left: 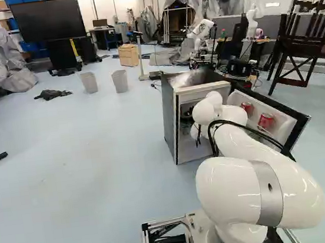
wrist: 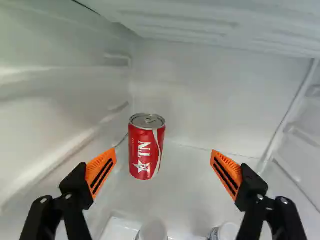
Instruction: Grab a drink from the fridge
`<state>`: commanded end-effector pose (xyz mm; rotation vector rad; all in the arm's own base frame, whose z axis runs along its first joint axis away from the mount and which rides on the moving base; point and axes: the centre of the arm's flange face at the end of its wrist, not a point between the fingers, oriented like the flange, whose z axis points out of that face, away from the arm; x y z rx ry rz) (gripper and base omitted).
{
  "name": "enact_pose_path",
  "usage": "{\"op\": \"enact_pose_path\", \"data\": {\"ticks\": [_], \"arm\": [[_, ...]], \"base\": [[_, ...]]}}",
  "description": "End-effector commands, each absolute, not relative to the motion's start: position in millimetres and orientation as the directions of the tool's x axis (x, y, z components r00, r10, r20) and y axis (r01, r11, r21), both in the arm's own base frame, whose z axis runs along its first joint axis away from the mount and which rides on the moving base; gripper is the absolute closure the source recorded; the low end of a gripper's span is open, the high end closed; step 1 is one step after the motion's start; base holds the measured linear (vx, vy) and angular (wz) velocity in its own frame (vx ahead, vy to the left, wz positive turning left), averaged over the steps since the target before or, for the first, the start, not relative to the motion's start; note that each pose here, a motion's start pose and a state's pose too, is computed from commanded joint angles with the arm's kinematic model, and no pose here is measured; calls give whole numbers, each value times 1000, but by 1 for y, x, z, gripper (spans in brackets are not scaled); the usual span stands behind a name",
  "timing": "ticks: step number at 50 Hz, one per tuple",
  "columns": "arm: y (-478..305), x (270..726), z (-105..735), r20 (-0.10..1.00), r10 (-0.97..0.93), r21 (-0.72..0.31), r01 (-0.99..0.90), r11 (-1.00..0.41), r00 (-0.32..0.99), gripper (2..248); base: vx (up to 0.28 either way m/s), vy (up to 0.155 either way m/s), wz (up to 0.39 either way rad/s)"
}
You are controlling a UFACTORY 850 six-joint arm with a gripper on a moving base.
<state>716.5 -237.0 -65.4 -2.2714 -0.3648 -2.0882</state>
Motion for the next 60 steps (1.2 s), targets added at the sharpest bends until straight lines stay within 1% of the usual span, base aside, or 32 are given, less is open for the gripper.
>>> {"op": "enact_pose_path", "data": {"ticks": [39, 60], "arm": [[-238, 719, -47, 987, 148, 132, 196, -972, 70, 3], [-233, 728, -48, 986, 157, 144, 202, -969, 47, 3]], "base": [[0, 0, 0], [0, 0, 0]]}}
